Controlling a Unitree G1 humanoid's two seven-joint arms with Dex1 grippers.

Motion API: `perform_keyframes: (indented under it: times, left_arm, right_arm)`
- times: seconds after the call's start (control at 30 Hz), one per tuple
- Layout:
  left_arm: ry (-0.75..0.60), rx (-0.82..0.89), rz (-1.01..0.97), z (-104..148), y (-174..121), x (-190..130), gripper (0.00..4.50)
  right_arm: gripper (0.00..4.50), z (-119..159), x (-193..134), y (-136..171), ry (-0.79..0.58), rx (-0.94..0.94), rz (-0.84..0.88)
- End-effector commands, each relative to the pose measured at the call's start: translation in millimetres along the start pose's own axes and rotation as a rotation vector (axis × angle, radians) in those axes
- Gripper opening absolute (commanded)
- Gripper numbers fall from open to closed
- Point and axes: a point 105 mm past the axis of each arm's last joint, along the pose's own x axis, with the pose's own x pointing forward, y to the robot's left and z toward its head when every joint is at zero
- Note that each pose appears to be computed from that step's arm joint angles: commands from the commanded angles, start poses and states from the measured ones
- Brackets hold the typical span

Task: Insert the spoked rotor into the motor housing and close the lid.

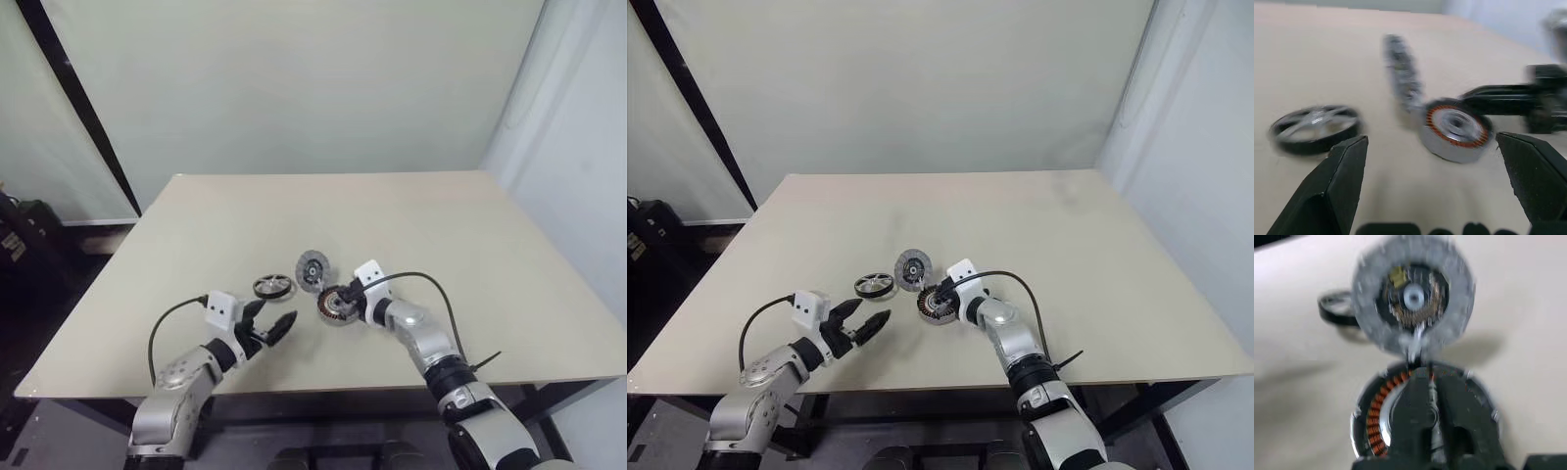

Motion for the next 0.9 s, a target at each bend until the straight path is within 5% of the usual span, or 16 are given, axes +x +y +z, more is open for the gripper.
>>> perform_keyframes:
  times: [0.03,0.3,0.63,0.77,0.9]
  left_arm:
    - [-0.007,-0.103,0.1,8,15,4,4.5]
    - [0.121,-0.466,0.255,-8,32,27,4.5]
    - [0.054,-0.713,0.375,4,48,66,4.5]
    - [0.013,-0.757,0.406,8,54,74,3.55]
    - [-0.007,-0.77,0.436,9,59,76,2.15]
  right_arm:
    - [1.55,19,-9,5,-0.054,-0.038,0.027]
    - [4.29,15,-31,4,-0.057,-0.09,-0.015]
    - [4.29,-1,-52,11,-0.025,-0.083,-0.017]
    - [4.31,-9,-57,13,-0.002,-0.064,-0.024]
    - [3.36,-11,-59,12,0.001,-0.048,-0.035]
